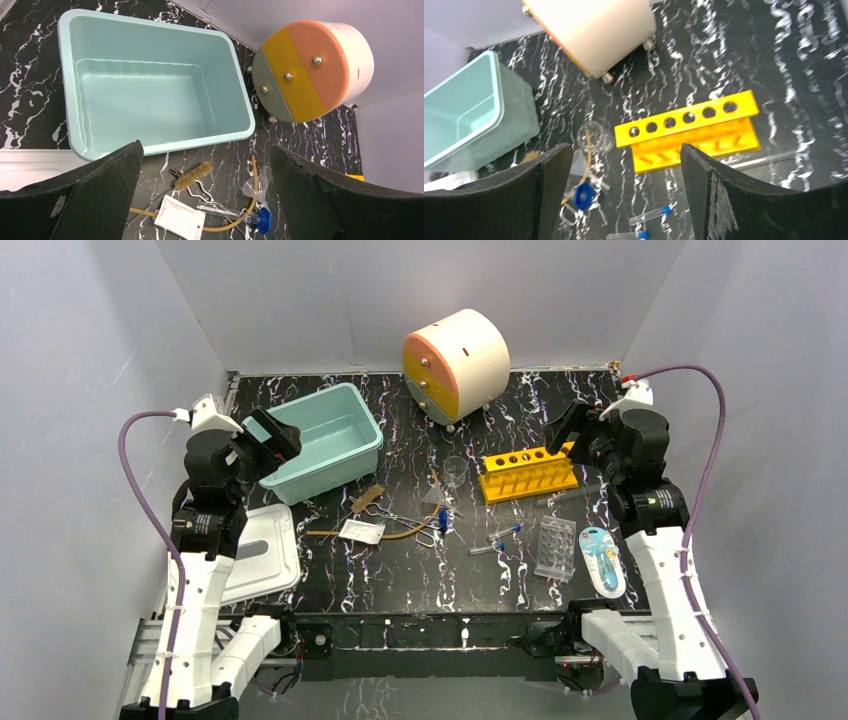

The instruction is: Organize the chemistry lab equipment

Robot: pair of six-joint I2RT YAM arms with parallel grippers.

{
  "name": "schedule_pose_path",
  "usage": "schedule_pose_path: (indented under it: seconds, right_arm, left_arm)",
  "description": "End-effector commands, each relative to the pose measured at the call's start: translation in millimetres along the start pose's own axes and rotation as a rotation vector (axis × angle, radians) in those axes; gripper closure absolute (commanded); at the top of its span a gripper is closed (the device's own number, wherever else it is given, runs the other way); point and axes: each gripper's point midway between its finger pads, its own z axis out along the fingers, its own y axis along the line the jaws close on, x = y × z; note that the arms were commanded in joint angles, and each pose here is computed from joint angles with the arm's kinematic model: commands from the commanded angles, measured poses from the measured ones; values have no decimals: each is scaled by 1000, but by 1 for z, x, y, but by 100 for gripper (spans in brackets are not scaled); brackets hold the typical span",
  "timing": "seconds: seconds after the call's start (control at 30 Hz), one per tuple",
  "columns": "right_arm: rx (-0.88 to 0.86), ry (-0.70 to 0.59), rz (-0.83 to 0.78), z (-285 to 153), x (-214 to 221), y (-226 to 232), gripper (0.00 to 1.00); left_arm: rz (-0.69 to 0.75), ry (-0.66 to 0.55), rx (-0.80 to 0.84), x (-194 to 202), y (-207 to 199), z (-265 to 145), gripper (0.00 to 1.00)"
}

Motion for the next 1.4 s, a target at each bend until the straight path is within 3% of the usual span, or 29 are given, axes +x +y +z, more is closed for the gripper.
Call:
schedule_pose_path:
  seconds: [0.0,0.3,0.47,0.7,0.87,1.17,1.37]
  right_arm:
    - [-73,158,101,0,36,13,14]
    - [15,426,152,-16,95,-3,12]
    - [162,432,189,-24,97,-22,11]
    - [221,532,252,-20,115,-27,12]
    - [439,576,289,-6,131,-59,15]
    - [739,432,308,24,122,-117,43]
    - [825,363,341,45,105,-162,45]
  left_arm:
    - [-60,-31,-32,-4,4,-6,2]
    - [-108,113,67,32,-9,-8,2]
    - [-35,184,192,50,-23,-24,2]
    - [4,293,333,83,-33,-50,2]
    - [59,350,426,96,-41,-60,2]
    - [48,417,570,85,-74,-62,2]
    - [113,404,524,52,-86,-38,2]
